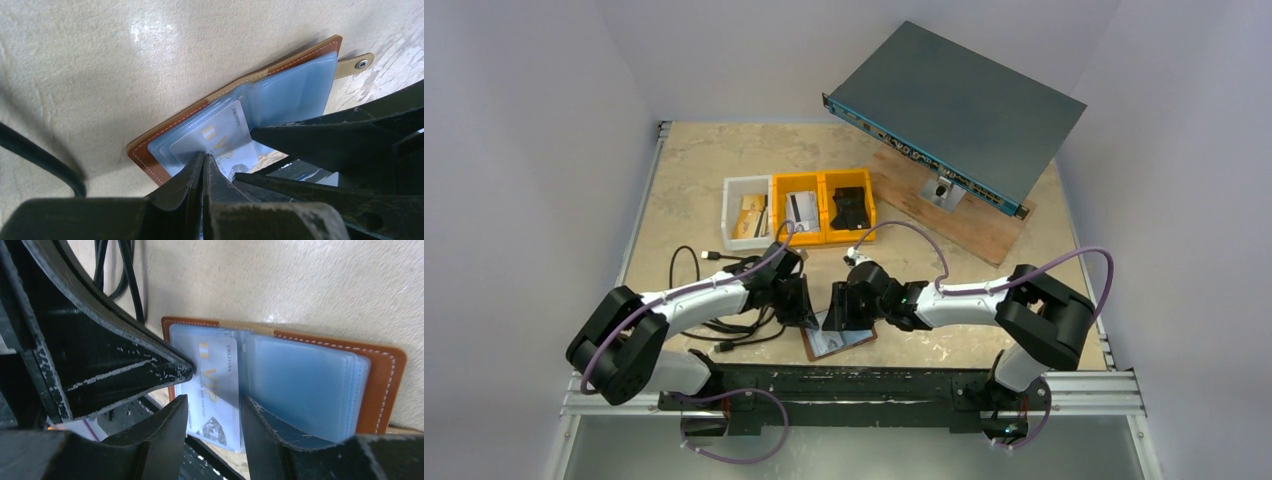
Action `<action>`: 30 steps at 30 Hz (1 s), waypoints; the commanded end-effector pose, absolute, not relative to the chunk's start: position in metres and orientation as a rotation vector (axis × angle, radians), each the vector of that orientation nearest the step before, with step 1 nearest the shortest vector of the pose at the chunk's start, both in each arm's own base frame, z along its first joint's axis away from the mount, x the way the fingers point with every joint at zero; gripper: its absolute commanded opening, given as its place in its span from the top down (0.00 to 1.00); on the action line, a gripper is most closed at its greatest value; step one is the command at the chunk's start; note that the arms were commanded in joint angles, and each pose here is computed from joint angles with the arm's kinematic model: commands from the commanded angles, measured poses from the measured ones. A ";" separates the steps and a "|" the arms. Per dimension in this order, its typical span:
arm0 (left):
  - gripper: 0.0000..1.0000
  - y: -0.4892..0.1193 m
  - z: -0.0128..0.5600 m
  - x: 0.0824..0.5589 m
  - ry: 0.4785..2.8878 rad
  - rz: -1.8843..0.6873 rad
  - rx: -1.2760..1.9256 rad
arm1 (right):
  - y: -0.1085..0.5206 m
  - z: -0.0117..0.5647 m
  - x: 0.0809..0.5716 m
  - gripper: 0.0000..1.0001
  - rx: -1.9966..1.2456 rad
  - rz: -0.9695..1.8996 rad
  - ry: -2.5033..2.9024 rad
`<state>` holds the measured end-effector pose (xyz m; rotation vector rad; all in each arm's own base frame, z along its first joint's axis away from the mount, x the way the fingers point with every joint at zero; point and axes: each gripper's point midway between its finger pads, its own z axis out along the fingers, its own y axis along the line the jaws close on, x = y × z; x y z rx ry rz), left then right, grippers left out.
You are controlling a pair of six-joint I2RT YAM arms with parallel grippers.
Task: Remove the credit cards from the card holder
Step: Remove the credit card from the card holder.
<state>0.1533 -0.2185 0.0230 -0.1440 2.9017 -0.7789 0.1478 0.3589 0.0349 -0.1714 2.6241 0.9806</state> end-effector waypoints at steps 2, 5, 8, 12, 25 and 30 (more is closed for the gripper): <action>0.99 -0.222 0.018 0.162 2.902 -0.758 -0.136 | 0.365 0.035 0.134 0.58 -0.196 1.083 2.641; 0.99 -0.225 0.023 0.165 2.891 -0.774 -0.123 | 0.361 0.032 0.133 0.58 -0.174 1.079 2.656; 0.98 -0.222 0.033 0.166 2.876 -0.760 -0.103 | 0.355 0.031 0.135 0.59 -0.135 1.075 2.656; 0.96 -0.216 0.044 0.161 2.858 -0.758 -0.093 | 0.347 0.029 0.136 0.58 -0.090 1.067 2.662; 0.98 -0.221 0.031 0.139 2.912 -0.783 -0.076 | 0.351 0.024 0.132 0.59 -0.068 1.120 2.682; 1.00 -0.221 0.028 0.139 2.917 -0.753 -0.075 | 0.349 0.023 0.132 0.59 -0.048 1.133 2.682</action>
